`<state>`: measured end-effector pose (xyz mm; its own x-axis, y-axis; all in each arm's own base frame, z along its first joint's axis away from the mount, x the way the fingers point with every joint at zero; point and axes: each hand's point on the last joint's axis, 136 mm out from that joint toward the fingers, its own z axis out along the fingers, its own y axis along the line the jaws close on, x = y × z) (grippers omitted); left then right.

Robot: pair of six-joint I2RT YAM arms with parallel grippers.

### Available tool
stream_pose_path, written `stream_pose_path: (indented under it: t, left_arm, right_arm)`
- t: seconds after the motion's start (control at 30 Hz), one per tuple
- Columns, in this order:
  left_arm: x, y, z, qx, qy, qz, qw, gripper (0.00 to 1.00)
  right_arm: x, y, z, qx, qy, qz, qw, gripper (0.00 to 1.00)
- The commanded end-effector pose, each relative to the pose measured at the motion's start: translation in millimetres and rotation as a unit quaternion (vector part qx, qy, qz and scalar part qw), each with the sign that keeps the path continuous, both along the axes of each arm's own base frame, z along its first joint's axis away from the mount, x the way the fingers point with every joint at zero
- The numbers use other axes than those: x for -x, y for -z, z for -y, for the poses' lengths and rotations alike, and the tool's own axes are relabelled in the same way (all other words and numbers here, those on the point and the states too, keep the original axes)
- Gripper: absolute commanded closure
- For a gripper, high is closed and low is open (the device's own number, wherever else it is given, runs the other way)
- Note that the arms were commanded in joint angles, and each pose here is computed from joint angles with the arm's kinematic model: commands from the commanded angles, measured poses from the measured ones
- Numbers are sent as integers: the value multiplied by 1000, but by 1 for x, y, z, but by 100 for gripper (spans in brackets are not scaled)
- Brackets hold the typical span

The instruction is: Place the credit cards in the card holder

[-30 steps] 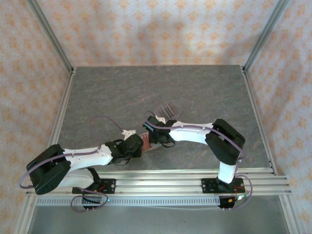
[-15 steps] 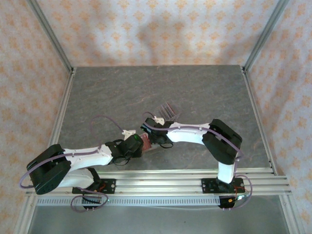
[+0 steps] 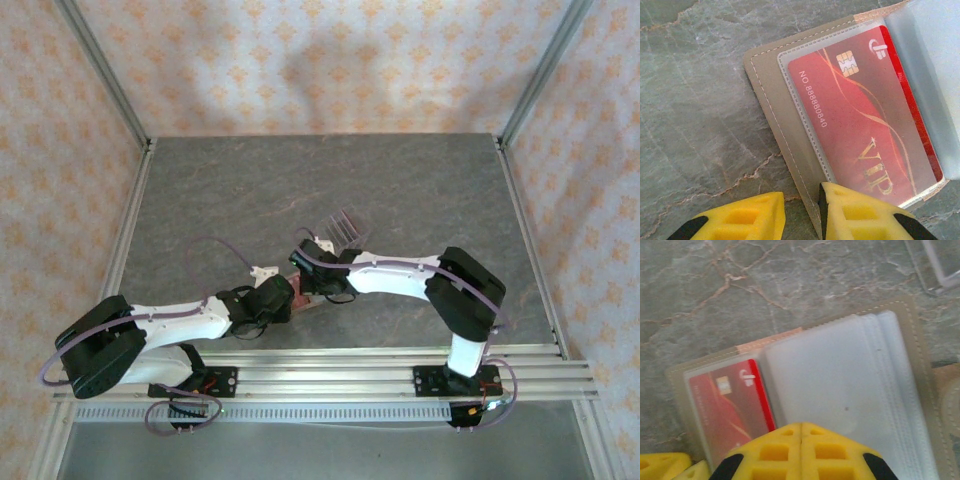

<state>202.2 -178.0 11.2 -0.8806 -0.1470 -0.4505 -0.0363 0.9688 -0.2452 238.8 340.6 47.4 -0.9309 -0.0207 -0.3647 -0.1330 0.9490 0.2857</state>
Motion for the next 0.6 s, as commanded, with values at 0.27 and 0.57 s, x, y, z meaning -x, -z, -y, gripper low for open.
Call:
stream_pose_path:
  t: [0.27,0.57]
  left_arm:
    - [10,13,3,8,8,-21,1000,73]
    - [10,12,3,9,7,-21,1000,73]
  right_arm:
    - [-11,-12,34,97,7,37,995,66]
    - [-24,-1,22,133,-13,36,990,65]
